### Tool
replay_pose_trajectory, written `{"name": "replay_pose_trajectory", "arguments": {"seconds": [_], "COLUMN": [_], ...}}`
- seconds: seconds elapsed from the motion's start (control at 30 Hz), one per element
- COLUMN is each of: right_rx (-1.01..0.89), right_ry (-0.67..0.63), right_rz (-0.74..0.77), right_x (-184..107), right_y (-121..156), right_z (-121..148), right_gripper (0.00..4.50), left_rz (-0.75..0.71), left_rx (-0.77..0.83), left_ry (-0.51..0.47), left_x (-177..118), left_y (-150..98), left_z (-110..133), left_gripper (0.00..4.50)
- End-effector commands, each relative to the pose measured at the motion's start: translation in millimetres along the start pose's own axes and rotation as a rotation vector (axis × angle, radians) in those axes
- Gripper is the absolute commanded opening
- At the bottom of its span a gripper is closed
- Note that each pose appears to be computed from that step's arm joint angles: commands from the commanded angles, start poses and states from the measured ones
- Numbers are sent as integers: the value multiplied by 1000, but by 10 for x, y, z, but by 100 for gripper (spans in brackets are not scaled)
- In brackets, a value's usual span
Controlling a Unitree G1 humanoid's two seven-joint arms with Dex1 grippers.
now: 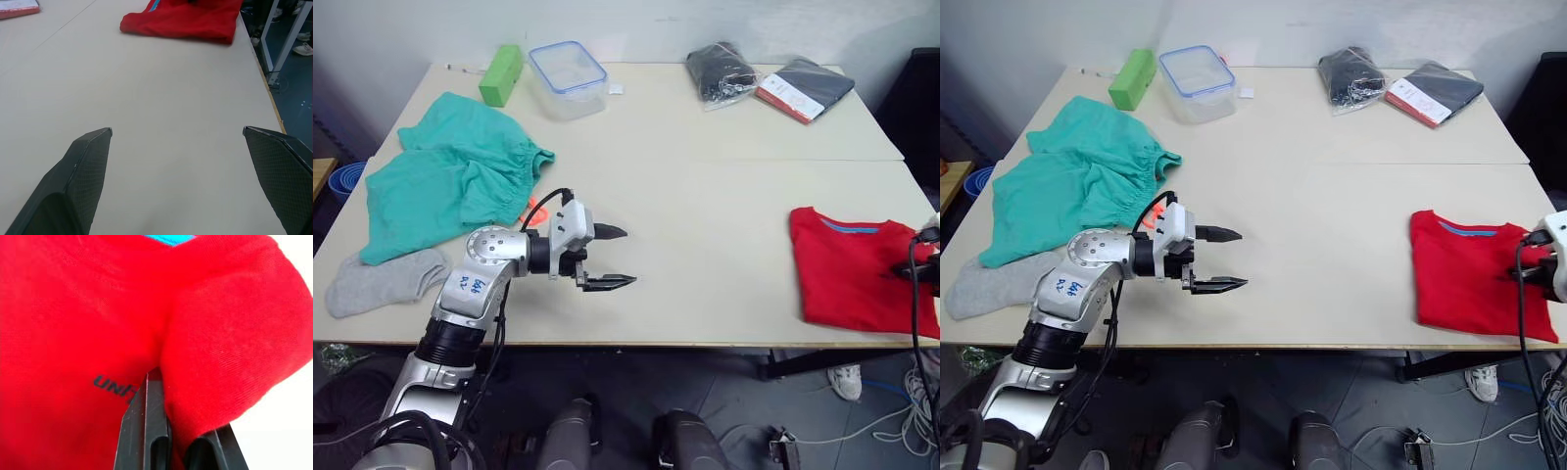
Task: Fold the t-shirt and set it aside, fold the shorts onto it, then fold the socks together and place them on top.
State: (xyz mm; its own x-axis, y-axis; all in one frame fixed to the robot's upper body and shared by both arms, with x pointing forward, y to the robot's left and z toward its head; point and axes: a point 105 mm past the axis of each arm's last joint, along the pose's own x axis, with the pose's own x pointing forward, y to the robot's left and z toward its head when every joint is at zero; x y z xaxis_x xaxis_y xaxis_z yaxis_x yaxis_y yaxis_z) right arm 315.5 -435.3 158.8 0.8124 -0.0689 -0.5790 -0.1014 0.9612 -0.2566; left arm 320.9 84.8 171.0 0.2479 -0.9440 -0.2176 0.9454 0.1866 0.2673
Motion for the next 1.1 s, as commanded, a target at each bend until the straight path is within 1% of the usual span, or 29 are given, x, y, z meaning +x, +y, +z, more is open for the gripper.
{"name": "replay_pose_trajectory", "arguments": {"seconds": [0.03,0.1,0.13,0.17,0.23,0.3,0.37,0.43,0.53,0.63,0.7,0.73,0.77,0.8,0.83,0.87,0.93,1.0,1.07,1.1], "right_rx": [-3,31,34,40,74,161,232,239,254,296,272,254,230,209,177,138,55,-32,-102,-129], "right_ry": [-58,-65,-65,-68,-90,-123,-171,-213,-286,-372,-491,-567,-653,-707,-750,-770,-775,-764,-748,-741], "right_rz": [-81,-84,-80,-85,-121,-180,-193,-230,-347,-414,-340,-260,-129,-15,121,241,463,679,858,918], "right_x": [18,52,59,56,13,-65,-137,-219,-379,-551,-625,-663,-706,-750,-801,-849,-953,-1091,-1218,-1264], "right_y": [-133,-135,-133,-144,-216,-331,-373,-415,-505,-510,-300,-111,187,450,769,1062,1604,2118,2523,2658], "right_z": [56,21,2,-14,-29,-36,-3,16,38,103,351,530,761,913,1054,1139,1203,1178,1120,1097], "right_gripper": [1,1,56,76,140,214,282,353,449,449,449,449,449,449,449,449,449,449,449,449], "left_rz": [12,15,17,19,26,35,49,64,92,118,152,176,218,253,301,354,468,603,764,819], "left_rx": [46,44,44,43,40,35,28,16,2,-3,-12,-18,-24,-27,-35,-57,-106,-104,-76,-44], "left_ry": [-26,-30,-32,-32,-28,-21,-17,-22,-31,-22,-5,7,30,50,78,99,129,198,295,355], "left_x": [5,9,8,2,-22,-54,-83,-112,-138,-188,-268,-320,-393,-453,-529,-610,-786,-1011,-1300,-1423], "left_y": [12,7,4,0,-3,-5,-3,0,21,43,88,120,169,208,259,311,416,535,713,786], "left_z": [103,111,119,123,117,101,90,92,120,127,98,76,36,-1,-54,-109,-210,-333,-451,-504], "left_gripper": [450,450,450,450,450,450,450,450,450,450,450,450,450,450,450,450,450,450,450,450]}}
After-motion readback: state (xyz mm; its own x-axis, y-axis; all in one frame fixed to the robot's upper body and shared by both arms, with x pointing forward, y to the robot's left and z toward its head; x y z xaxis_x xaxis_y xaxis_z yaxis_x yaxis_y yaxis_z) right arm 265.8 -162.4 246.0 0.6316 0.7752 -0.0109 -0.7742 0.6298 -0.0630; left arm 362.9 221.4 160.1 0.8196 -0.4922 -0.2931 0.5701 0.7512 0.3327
